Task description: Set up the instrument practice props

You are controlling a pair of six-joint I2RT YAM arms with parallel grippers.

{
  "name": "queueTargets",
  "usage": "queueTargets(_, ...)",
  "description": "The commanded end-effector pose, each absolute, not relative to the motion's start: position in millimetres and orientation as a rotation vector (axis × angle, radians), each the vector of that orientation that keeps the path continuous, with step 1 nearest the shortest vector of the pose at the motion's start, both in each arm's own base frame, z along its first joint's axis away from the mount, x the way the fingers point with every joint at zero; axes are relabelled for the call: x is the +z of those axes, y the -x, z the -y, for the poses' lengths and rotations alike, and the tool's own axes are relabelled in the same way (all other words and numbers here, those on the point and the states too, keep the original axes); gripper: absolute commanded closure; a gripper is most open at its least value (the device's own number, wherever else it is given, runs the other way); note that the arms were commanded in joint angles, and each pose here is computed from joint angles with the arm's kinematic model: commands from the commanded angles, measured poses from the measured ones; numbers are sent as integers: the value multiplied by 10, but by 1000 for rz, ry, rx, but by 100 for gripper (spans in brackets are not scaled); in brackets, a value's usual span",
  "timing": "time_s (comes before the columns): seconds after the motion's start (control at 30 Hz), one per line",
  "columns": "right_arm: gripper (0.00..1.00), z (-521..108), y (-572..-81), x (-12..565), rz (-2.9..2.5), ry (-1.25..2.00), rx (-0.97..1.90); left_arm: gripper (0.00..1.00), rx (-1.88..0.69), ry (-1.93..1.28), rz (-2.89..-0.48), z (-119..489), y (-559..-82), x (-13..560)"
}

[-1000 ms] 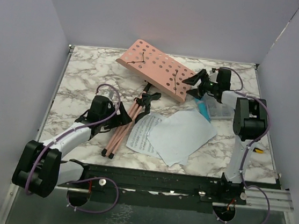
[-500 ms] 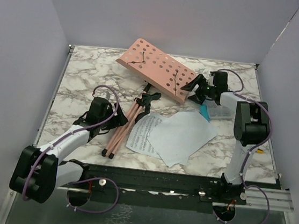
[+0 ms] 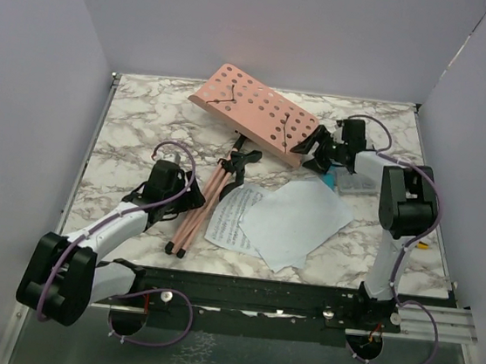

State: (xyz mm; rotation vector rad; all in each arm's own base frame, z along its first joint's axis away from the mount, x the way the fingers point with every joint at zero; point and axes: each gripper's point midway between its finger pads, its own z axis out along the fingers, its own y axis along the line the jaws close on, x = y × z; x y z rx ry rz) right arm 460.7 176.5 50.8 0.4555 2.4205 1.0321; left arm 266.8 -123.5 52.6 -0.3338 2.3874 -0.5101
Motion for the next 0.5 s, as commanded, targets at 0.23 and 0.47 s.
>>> queueTargets(0.23, 35, -2015, -4675, 334, -2383, -555, 1340, 26, -466, 310, -2412, 1255, -2696, 471)
queueTargets(0.47, 49, -2130, -4665, 799, -2170, -463, 1538, 26, -442, 310, -2430, 1236, -2701, 416)
